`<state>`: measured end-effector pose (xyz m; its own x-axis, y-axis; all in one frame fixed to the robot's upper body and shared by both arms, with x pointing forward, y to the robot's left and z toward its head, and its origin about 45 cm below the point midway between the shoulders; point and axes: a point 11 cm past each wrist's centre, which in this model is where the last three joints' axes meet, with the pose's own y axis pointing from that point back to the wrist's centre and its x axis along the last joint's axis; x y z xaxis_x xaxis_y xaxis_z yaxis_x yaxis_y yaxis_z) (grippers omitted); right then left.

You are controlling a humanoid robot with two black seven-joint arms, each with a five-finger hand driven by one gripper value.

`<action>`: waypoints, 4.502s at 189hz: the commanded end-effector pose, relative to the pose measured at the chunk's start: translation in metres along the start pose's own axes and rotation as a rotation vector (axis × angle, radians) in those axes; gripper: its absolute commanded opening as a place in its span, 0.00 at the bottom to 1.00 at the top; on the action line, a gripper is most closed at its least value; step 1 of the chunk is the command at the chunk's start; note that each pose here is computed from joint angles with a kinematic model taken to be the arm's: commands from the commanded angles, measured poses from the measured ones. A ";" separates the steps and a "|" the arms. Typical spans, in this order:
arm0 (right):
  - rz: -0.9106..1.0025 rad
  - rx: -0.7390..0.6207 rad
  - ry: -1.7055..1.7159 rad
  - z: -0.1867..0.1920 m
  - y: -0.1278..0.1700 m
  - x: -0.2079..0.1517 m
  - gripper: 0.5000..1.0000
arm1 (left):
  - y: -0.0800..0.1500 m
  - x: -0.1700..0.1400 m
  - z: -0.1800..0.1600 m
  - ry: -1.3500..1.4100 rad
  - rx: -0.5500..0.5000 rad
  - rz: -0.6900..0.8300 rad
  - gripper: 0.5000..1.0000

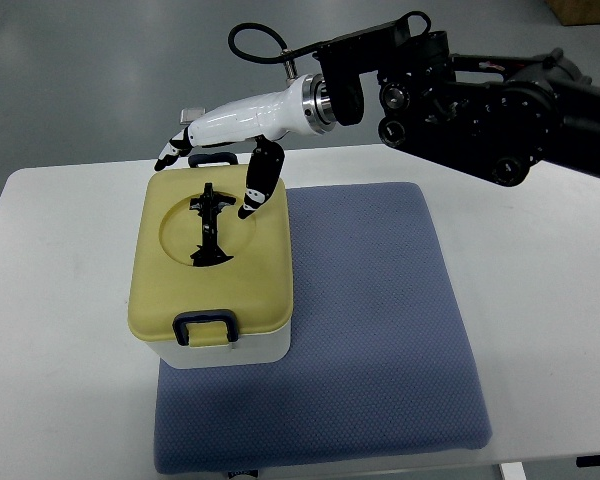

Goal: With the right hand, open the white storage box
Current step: 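Lower the right hand into the lid's recess toward the black handle, then close the right hand's fingers around the black lid handle, then lift the yellow lid off the box with the right hand, then lower the held lid onto the blue mat beside the box, then open the right hand and release the lid handle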

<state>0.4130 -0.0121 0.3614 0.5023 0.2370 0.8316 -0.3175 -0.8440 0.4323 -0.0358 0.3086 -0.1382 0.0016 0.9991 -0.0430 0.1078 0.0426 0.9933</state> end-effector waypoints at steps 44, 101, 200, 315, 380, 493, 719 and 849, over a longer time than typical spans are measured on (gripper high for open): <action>0.046 0.042 -0.007 -0.011 -0.016 -0.007 0.84 | 0.000 0.001 0.000 0.001 0.000 0.002 1.00; 0.056 0.044 -0.010 -0.010 -0.023 -0.020 0.82 | 0.000 0.002 0.000 0.002 0.000 0.006 1.00; 0.082 0.054 -0.004 -0.009 -0.023 -0.021 0.33 | 0.000 0.003 0.000 0.002 0.000 0.008 1.00; 0.091 0.063 -0.010 -0.008 -0.023 -0.023 0.00 | 0.000 0.003 0.000 0.002 0.000 0.009 1.00; 0.134 0.067 0.047 -0.017 -0.004 0.016 0.00 | 0.000 0.004 0.000 0.002 0.000 0.011 1.00; 0.037 -0.158 -0.029 0.057 0.149 0.044 0.00 | 0.000 0.001 0.000 -0.003 0.001 0.002 1.00; -0.168 -0.187 -0.211 0.116 0.137 -0.152 0.00 | 0.000 0.001 0.000 -0.003 0.001 0.004 1.00; -0.126 -0.170 -0.297 0.119 0.129 -0.173 0.85 | 0.000 0.001 0.000 -0.003 0.003 0.004 1.00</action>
<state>0.3746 -0.2170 0.2256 0.7507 0.1958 0.6310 -0.3318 -0.7141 0.6164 -0.0363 0.3097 -0.1382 0.0049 0.9992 -0.0395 0.1104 0.0387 0.9931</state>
